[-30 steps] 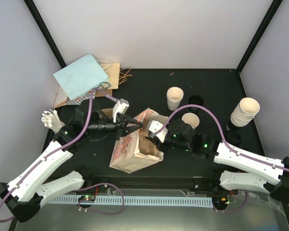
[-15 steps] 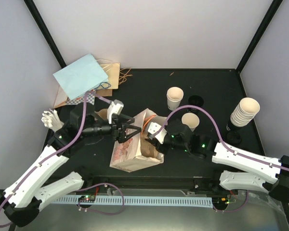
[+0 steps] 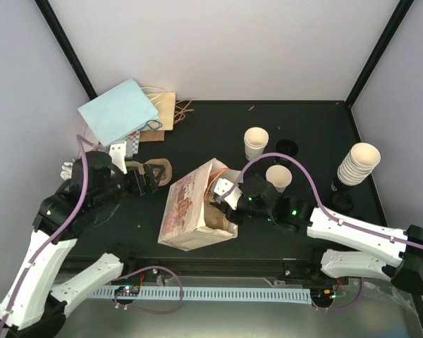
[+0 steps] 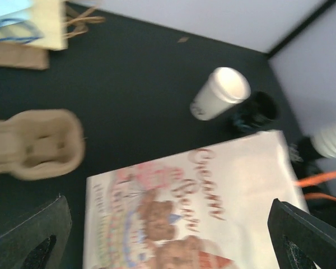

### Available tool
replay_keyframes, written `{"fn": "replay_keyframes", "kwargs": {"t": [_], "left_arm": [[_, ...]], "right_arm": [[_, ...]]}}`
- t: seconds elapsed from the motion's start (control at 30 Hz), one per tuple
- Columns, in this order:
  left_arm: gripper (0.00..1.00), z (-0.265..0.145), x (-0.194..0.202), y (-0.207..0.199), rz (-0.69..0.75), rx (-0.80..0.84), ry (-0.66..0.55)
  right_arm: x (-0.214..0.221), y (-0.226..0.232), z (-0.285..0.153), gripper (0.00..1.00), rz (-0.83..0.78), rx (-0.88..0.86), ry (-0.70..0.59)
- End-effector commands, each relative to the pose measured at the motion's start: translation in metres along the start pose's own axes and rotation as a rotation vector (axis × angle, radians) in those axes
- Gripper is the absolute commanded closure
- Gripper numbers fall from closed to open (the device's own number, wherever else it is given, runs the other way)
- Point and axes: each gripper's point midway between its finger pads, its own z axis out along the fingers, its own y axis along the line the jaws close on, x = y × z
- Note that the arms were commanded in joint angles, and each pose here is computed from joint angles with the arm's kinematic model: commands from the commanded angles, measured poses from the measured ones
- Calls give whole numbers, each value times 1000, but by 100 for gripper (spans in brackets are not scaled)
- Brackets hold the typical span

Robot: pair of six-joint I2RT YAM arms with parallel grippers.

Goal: Pack the takeout coffee

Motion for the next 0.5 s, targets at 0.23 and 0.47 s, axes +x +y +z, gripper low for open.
{"fn": "replay_keyframes", "kwargs": {"t": [0.23,0.47], "left_arm": [[4,39,62,132,-331,-305,111],[46,92,120,153,-490,-192,278]], "right_arm": [[-11,3,0,70,-5,-17,-42],[-14,4,-2,70,-15,-24,-45]]}}
